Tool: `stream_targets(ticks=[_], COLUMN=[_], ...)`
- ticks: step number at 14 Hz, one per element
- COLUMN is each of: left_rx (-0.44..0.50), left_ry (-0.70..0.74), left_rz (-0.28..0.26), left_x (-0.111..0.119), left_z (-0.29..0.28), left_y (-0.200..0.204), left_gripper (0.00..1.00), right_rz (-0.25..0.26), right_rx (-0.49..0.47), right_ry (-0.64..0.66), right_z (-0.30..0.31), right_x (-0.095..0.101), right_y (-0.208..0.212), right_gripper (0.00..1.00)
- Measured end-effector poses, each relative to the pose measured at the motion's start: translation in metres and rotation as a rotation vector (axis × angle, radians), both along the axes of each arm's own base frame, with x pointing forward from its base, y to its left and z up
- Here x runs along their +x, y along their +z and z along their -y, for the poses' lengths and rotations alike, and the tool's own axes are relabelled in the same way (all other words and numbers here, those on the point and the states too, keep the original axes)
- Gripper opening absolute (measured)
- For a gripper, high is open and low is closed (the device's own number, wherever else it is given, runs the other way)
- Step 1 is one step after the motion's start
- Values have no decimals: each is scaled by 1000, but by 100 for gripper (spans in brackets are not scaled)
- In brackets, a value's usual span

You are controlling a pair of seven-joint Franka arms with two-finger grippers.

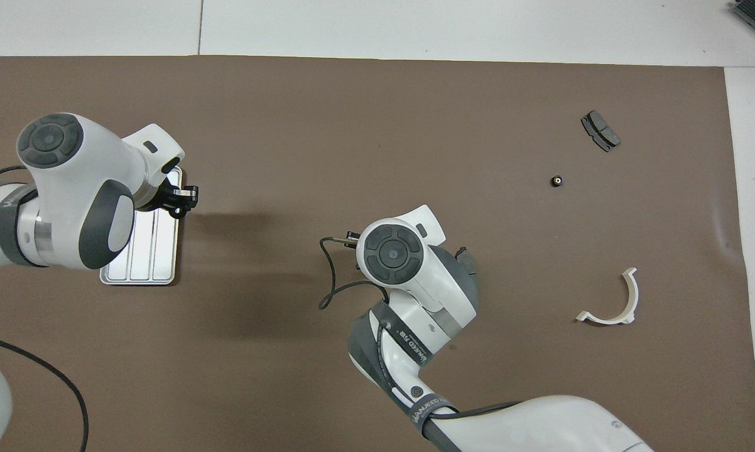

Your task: Pick bearing gear from pile to tray

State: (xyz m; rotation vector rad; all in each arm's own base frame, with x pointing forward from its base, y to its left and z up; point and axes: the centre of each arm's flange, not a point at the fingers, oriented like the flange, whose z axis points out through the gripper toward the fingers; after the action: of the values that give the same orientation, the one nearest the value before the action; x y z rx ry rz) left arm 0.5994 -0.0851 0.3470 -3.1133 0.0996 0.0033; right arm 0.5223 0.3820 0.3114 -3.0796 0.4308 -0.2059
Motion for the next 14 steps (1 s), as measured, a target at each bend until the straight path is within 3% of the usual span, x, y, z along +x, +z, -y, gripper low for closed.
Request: stream_targets(ticks=[4, 7, 10, 11, 14], left_rx=[3, 2, 1, 1, -1], left_ry=[-7, -25, -53, -57, -71], left_rz=[-17, -13, -19, -20, -19], left_x=[-17, -17, -17, -17, -18], left_z=[-10, -33, -61, -64, -57], left_y=[-14, -14, -16, -16, -16], left_gripper=[35, 35, 35, 41, 75], right_rz=[41, 80, 64, 54, 33], right_rx=[19, 23, -16, -31, -64], right_ry=[-39, -58, -15, 11, 75], right_z=[25, 85, 149, 170, 235], right_x=[23, 57, 80, 87, 104], right_y=[26, 56, 65, 63, 59], right_gripper=[98, 100, 100, 100, 100])
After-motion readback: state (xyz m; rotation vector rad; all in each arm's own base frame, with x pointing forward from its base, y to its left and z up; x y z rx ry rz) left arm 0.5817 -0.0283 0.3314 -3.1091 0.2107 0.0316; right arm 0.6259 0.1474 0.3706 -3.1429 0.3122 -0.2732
